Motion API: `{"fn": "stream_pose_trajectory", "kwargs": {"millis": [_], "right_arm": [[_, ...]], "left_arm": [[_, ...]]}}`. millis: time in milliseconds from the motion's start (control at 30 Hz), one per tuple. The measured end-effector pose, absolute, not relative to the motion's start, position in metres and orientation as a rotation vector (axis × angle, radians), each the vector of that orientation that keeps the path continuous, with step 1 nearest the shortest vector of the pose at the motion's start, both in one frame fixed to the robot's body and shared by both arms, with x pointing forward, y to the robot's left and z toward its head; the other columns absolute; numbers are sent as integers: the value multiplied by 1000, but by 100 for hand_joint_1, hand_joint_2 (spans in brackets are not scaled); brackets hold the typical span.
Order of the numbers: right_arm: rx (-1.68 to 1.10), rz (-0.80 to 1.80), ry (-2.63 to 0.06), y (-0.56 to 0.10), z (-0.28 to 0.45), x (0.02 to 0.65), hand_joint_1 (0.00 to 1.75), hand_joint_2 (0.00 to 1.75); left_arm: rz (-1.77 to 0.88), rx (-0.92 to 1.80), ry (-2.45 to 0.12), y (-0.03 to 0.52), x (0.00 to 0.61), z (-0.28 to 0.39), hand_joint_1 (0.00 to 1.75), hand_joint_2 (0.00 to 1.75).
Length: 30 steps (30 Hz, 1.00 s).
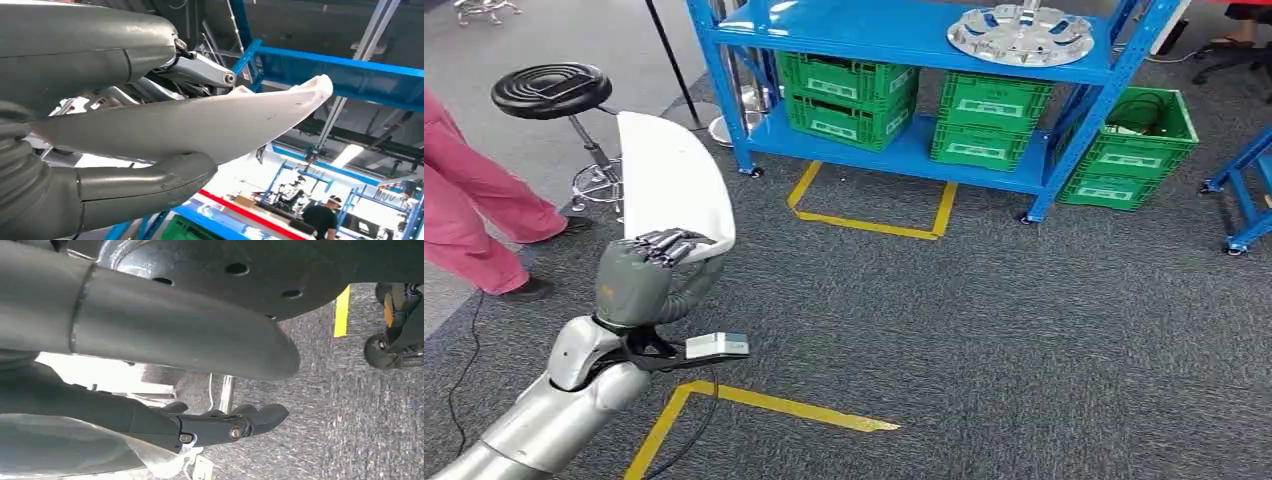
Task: Take the parts from the cabinet and place them on the table.
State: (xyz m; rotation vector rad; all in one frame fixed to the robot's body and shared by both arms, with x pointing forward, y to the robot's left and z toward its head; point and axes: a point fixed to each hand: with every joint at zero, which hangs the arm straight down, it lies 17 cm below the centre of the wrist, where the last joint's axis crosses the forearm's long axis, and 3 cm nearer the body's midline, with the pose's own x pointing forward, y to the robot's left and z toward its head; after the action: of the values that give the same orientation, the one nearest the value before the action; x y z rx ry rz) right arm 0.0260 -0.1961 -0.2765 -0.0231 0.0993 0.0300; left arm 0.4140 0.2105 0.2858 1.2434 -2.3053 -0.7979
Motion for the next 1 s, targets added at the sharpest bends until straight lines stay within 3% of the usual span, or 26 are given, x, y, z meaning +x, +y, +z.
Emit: {"fn": "stream_pose_trajectory", "kwargs": {"millis": [1000], "right_arm": [[-40, 37, 39, -196, -277, 35, 0, 0]], "left_arm": [[-794, 1273, -2305, 223, 414, 289, 175, 175]]}}
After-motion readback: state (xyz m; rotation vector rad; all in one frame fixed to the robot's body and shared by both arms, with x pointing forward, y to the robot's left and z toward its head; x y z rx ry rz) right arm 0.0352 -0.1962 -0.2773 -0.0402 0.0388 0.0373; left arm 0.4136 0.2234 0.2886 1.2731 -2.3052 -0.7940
